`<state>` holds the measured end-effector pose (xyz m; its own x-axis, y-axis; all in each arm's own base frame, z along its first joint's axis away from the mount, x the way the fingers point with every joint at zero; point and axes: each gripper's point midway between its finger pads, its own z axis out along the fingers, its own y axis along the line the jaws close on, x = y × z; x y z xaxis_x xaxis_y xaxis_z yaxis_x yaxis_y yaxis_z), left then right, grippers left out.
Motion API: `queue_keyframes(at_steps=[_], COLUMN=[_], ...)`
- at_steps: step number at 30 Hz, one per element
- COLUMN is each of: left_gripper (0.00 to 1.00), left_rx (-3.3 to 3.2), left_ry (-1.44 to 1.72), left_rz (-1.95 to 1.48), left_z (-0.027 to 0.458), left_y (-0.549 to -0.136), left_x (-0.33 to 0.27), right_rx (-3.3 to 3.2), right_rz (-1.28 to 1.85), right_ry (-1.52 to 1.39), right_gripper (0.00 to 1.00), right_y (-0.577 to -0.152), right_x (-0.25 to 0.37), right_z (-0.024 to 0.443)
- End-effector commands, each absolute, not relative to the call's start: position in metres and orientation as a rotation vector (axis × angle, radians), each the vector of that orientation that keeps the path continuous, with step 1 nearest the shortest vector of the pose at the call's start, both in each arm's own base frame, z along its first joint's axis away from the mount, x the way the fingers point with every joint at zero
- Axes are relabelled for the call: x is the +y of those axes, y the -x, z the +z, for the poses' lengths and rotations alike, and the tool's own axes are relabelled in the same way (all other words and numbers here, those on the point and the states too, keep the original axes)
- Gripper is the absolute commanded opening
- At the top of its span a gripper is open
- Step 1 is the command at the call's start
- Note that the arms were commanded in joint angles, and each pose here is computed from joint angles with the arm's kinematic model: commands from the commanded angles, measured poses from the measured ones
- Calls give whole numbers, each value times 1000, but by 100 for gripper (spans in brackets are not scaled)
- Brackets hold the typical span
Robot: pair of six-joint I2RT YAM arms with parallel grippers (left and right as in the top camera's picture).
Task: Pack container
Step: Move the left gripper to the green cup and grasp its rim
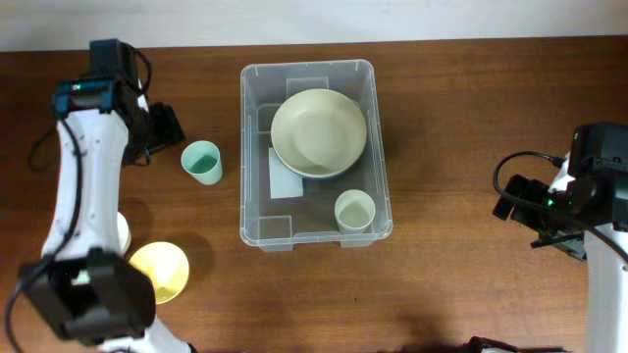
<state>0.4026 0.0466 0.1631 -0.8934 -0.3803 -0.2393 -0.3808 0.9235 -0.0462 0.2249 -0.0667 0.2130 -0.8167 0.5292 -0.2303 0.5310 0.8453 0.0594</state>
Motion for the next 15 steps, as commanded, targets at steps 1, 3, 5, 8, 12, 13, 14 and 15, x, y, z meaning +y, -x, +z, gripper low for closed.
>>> queue_keyframes(at_steps=[1, 3, 5, 8, 12, 13, 14, 15], left_gripper=[73, 73, 73, 63, 5, 1, 1, 0], left_rx=[2989, 3043, 3097, 3153, 3160, 3156, 3150, 3140], left_ry=[493, 502, 513, 522, 524, 523, 522, 520], left_rz=[-47, -43, -37, -32, -31, -32, -32, -33], left_z=[113, 92, 71, 50, 46, 48, 50, 53], left_y=[-402, -402, -400, -397, -397, -398, -399, -400], left_x=[36, 35, 36, 35, 35, 35, 35, 35], right_rx=[2797, 2802, 2803, 2803, 2803, 2802, 2802, 2801], right_rz=[-5, -5, -5, -5, -5, -5, -5, -5], right_ry=[-814, -816, -816, -816, -816, -816, -816, -815], right_gripper=[99, 99, 99, 99, 99, 99, 99, 99], right_y=[-225, -224, -224, -224, -224, -224, -224, -224], right_x=[-66, -65, -65, -66, -66, -66, -66, -66], right_z=[211, 210, 210, 210, 210, 210, 210, 210])
